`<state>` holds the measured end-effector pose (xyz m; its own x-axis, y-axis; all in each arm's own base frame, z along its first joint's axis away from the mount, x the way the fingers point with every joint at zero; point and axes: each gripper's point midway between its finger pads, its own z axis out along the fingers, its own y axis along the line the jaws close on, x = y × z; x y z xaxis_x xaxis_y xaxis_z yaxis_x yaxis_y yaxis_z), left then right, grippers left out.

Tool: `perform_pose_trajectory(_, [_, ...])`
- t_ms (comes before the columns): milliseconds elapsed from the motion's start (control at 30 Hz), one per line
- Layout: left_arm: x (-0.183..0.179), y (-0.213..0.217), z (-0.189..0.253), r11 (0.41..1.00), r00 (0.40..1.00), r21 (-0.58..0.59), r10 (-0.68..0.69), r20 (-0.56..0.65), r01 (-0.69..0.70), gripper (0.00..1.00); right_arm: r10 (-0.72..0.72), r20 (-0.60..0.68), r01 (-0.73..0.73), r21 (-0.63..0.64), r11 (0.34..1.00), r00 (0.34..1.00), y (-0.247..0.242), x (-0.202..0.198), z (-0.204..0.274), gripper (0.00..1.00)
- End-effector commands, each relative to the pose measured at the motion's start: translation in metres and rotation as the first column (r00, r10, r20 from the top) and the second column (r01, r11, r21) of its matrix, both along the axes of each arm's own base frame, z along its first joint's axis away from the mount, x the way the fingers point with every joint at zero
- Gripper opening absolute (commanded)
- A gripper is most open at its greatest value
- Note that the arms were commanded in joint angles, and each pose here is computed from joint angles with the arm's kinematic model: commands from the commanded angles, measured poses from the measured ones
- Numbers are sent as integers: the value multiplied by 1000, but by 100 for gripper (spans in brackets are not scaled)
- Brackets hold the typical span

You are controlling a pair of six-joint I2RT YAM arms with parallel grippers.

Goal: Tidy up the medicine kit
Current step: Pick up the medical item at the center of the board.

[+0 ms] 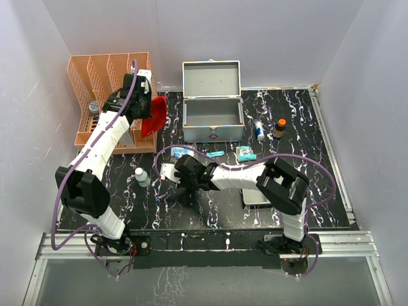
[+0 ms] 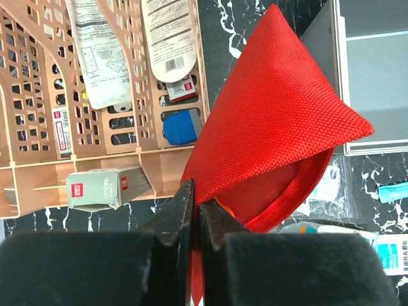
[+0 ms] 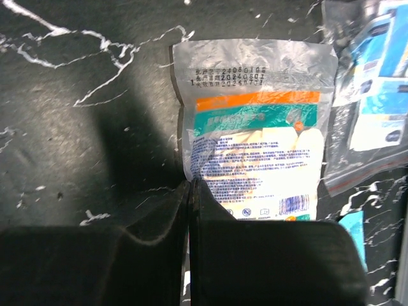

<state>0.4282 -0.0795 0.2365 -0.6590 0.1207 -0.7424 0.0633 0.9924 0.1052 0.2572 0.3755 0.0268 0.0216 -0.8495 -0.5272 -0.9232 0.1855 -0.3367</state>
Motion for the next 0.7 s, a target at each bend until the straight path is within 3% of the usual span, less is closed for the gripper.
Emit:
perform_pose_trajectory(0, [-5, 2, 22, 999, 998, -33, 10, 55, -8, 0, 12, -168, -10, 8, 1000, 986, -6, -30, 5, 0])
perform_pose_trajectory(167, [-5, 2, 21, 999, 999, -36, 9, 53, -7, 0, 42, -263, -31, 45, 998, 964, -2, -46, 12, 0])
perform_pose_trajectory(300, [-6, 0, 19, 999, 999, -42, 2, 50, 0, 0, -2, -284, 6, 11, 1000, 959, -13, -43, -2, 23])
perform_pose_trajectory(400, [-7, 0, 19, 999, 999, -43, -3, 49, 5, 0, -23, -270, 22, -5, 1000, 963, -18, -35, -8, 31])
perform_pose_trajectory(667, [-10, 0, 20, 999, 999, -42, -5, 47, 7, 0, -64, -195, 70, 25, 997, 979, -15, -2, 12, 35])
